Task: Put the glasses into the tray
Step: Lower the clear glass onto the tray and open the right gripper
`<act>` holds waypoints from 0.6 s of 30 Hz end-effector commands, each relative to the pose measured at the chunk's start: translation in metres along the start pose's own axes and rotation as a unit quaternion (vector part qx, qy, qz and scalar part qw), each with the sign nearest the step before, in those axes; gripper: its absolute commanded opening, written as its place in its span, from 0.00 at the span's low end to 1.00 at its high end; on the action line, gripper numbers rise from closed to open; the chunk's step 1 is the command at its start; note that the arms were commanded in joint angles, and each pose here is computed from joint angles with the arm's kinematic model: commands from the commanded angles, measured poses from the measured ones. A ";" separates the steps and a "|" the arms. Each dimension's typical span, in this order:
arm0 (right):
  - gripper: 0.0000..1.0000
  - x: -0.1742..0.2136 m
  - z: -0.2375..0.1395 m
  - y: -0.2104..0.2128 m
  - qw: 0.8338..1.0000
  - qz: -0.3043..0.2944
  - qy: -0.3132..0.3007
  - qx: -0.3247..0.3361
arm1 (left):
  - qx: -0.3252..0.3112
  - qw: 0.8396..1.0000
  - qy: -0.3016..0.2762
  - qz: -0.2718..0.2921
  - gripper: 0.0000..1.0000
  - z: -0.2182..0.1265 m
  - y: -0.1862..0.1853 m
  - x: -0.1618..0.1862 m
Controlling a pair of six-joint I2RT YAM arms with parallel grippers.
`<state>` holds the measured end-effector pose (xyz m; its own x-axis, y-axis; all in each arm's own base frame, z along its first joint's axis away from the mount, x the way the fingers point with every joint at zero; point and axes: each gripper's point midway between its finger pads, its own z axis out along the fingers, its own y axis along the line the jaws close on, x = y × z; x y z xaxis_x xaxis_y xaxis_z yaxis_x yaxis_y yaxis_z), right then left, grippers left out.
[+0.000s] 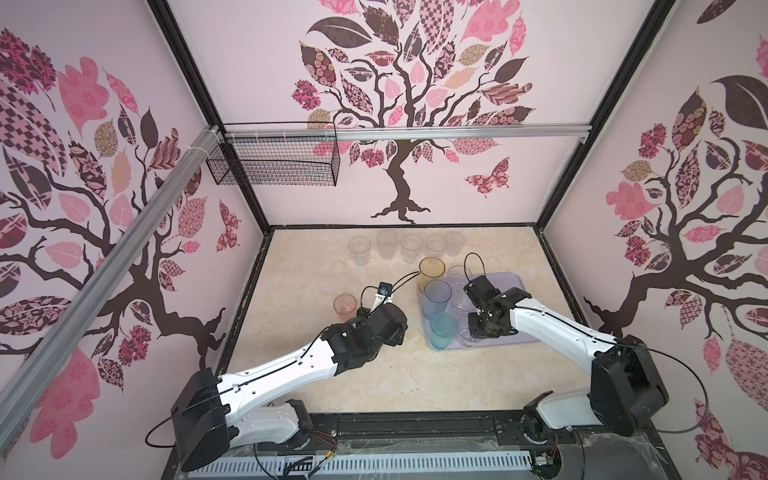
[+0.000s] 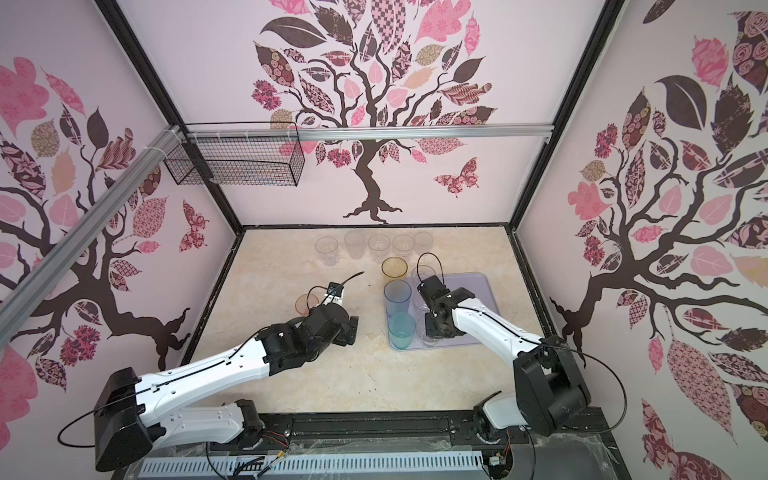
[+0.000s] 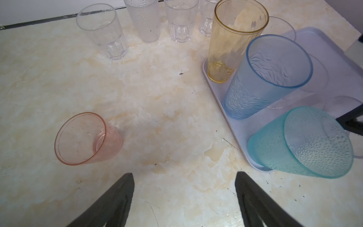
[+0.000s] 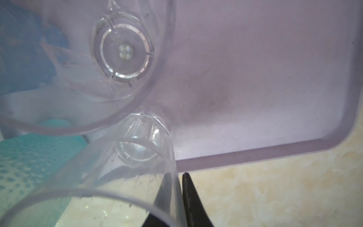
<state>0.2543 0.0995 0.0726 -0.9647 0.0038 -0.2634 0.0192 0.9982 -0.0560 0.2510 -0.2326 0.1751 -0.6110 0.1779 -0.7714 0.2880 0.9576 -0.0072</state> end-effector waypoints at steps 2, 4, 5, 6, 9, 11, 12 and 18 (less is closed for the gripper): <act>0.22 0.000 -0.002 0.003 1.000 -0.009 0.013 0.002 | -0.016 1.000 -0.002 0.005 0.85 0.001 0.008 0.004; 0.24 -0.002 -0.007 0.003 1.000 -0.008 0.008 -0.001 | -0.016 1.000 -0.002 0.002 0.85 0.001 0.009 0.005; 0.26 -0.004 -0.009 0.002 1.000 -0.008 0.002 -0.001 | -0.016 1.000 -0.002 0.001 0.85 0.001 0.009 0.005; 0.27 -0.006 -0.011 0.002 1.000 -0.006 -0.003 -0.002 | -0.017 1.000 -0.003 0.001 0.85 0.001 0.010 0.005; 0.31 -0.010 -0.016 0.003 1.000 -0.005 -0.010 -0.004 | -0.020 1.000 -0.002 0.003 0.85 -0.001 0.012 0.005; 0.33 -0.012 -0.018 0.004 1.000 -0.005 -0.012 -0.006 | -0.022 1.000 -0.005 0.003 0.85 -0.002 0.013 0.004; 0.35 -0.013 -0.019 0.004 1.000 -0.005 -0.012 -0.006 | -0.023 1.000 -0.007 0.003 0.85 -0.003 0.014 0.003; 0.41 -0.020 -0.030 0.007 1.000 -0.004 -0.024 -0.016 | -0.037 0.999 -0.013 -0.006 0.85 -0.007 0.032 -0.002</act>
<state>0.2640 0.1058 0.0905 -0.9577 0.0004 -0.2876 0.0117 0.9992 -0.0376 0.2556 -0.2170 0.1841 -0.5947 0.1561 -0.7886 0.2496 0.9683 0.0034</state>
